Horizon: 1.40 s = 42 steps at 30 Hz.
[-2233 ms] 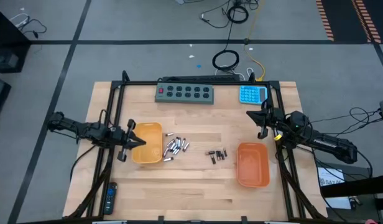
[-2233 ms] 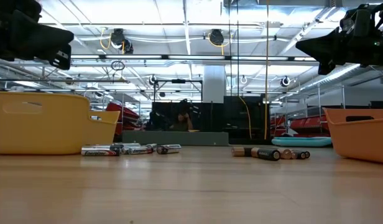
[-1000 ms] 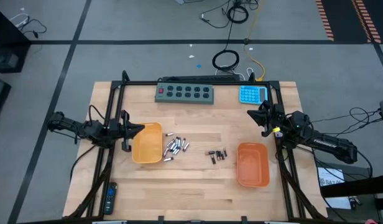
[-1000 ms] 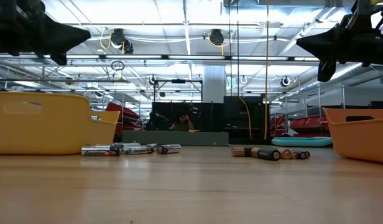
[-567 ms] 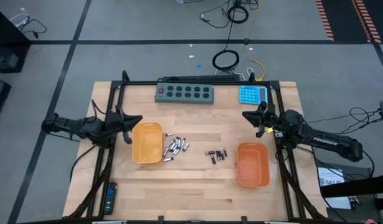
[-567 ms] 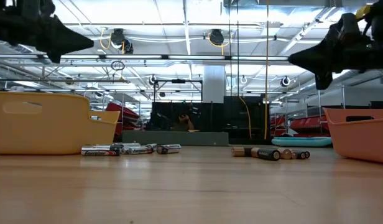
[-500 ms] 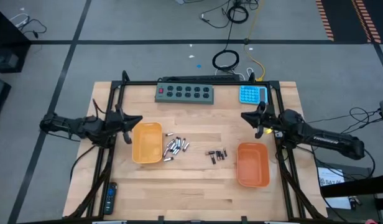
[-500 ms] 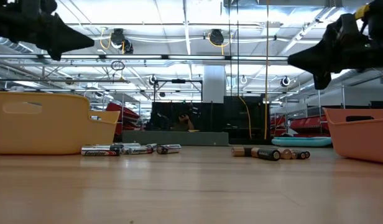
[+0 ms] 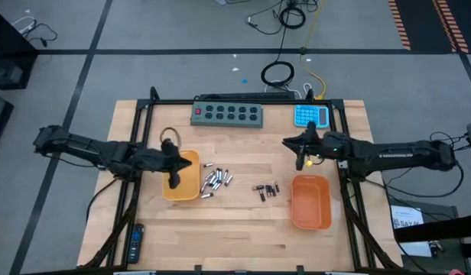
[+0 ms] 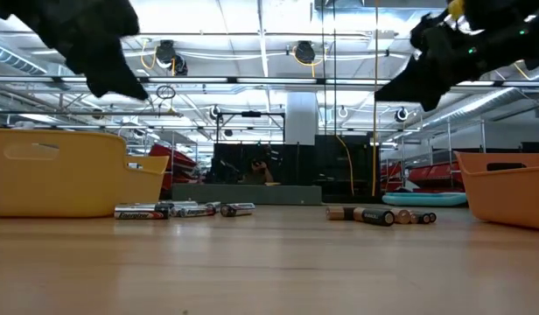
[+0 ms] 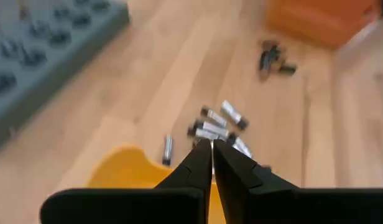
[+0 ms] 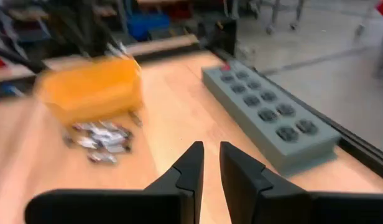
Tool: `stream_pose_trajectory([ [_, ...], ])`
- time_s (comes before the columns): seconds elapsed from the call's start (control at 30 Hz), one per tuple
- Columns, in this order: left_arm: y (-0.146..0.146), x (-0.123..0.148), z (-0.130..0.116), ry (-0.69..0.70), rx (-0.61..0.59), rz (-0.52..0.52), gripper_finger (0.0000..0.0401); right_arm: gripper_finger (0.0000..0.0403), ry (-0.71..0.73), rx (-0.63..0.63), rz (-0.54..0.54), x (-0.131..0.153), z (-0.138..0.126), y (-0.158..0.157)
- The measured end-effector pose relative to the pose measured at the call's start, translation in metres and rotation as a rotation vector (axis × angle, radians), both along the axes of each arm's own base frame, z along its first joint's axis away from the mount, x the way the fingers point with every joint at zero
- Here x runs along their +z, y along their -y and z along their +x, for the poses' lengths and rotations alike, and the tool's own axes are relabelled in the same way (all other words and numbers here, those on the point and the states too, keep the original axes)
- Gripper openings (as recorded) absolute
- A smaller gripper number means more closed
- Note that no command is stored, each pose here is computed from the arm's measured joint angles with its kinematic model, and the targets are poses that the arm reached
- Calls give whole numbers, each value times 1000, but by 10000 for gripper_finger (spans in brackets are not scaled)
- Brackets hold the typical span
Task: Sort batteries
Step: Adjust the yellow bin, then put the silver battery into the yellow bin
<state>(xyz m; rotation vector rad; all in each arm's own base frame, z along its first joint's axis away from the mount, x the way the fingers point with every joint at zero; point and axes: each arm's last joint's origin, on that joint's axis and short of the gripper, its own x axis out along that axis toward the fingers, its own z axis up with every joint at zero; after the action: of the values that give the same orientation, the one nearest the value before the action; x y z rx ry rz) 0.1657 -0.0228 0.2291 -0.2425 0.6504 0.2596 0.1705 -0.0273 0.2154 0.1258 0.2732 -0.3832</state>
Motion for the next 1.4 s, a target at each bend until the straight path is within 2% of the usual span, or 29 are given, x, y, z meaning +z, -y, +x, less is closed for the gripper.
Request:
stream_pose_trajectory([
  [0.1,3,-10,15,-113,31,-18,29,43,-56,22,-10,-5,14,-4],
  [0.27,4,-40,29,-339,58,-83,29,43,-71,68,-30,-6,31,-14],
  [0.43,2,-60,38,-454,116,-222,29,43,-43,19,-56,-10,41,-25],
  [0.6,5,-76,33,-633,199,-353,29,43,-61,-5,-82,-20,50,-37],
  [0.73,5,-84,24,-773,286,-407,29,43,-61,4,-89,-27,56,-42],
  [1.1,2,-85,1,-1013,351,-346,29,43,-50,7,-93,-29,60,-43],
  [1.23,1,-81,5,-989,304,-294,29,43,-46,6,-90,-29,60,-43],
  [1.4,1,-61,22,-906,275,-204,29,43,-40,1,-74,-29,60,-43],
])
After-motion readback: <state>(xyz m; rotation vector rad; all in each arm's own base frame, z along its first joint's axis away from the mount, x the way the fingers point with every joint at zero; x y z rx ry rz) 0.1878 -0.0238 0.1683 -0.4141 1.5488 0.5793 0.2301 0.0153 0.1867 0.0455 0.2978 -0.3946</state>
